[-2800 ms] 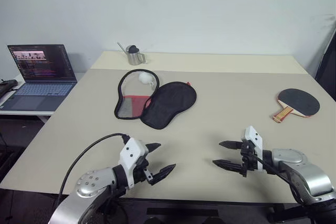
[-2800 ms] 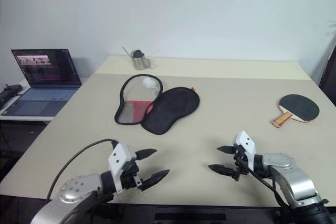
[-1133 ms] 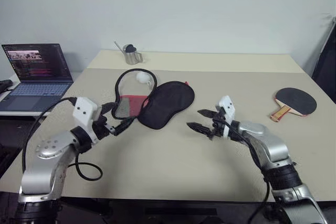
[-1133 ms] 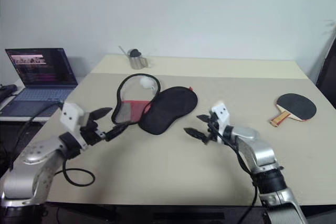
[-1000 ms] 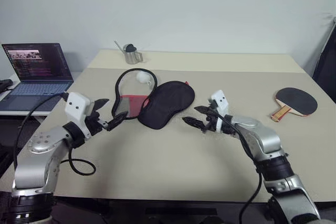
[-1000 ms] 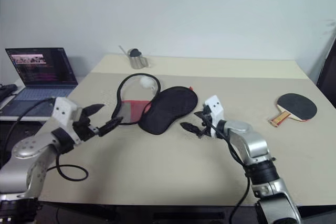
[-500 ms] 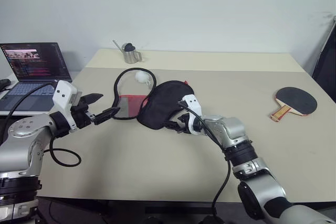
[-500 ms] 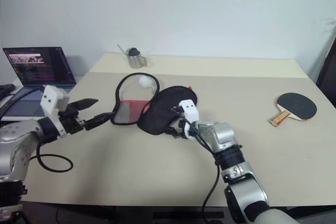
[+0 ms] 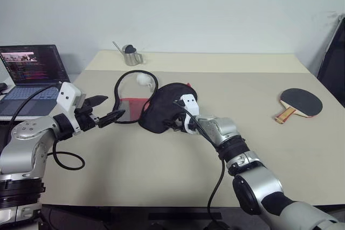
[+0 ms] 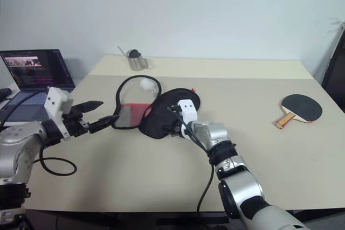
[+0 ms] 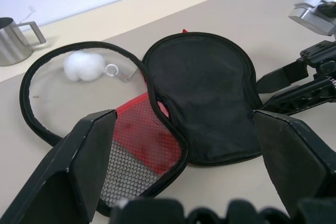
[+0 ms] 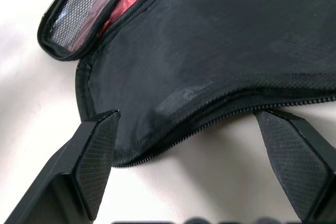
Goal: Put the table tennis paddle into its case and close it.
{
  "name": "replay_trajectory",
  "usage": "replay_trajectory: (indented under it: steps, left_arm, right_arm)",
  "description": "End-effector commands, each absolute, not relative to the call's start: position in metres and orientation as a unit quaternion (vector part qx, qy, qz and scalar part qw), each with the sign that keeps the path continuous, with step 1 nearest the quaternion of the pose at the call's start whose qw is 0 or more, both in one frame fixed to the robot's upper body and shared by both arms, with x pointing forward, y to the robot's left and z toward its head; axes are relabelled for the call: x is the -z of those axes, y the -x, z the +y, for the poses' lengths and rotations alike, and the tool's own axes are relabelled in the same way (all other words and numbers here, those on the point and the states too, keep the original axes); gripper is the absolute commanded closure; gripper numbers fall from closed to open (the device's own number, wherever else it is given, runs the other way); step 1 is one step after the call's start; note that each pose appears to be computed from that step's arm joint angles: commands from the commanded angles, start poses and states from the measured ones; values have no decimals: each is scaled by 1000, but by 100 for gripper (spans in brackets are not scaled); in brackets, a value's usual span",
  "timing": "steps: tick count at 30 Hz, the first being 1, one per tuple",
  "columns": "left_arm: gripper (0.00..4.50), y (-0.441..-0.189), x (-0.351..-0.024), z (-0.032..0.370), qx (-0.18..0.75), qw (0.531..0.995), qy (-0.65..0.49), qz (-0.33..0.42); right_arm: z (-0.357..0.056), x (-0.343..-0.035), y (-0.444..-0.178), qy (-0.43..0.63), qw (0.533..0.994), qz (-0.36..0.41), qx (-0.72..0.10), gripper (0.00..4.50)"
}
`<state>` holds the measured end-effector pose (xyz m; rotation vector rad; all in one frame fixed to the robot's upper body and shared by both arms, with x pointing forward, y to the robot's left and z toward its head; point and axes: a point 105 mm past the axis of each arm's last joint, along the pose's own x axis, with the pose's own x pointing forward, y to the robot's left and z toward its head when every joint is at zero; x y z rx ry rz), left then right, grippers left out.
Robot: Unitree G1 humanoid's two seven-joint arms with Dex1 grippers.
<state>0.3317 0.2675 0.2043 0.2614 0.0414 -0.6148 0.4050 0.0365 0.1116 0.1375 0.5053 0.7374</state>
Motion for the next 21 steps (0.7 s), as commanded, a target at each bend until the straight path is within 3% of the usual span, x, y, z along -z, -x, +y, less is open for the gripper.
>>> replay_trajectory:
  steps: [1, 2, 5, 16, 21]
  left_arm:
    - [0, -331, -212, 266, 304, 941, -145, 3]
    - [0, -331, -212, 266, 304, 941, -146, 3]
    - [0, -332, -210, 264, 307, 940, -151, 4]
    - [0, -331, -211, 253, 323, 931, -167, -3]
    - [0, -326, -216, 237, 349, 921, -172, -14]
  right_arm:
    - [47, -121, -407, -64, 902, 229, -360, 4]
    - [49, -121, -407, -62, 902, 227, -361, 4]
    - [54, -122, -407, -64, 904, 226, -358, 61]
    - [65, -113, -396, -75, 894, 252, -364, 446]
    - [52, -113, -397, -78, 895, 253, -358, 446]
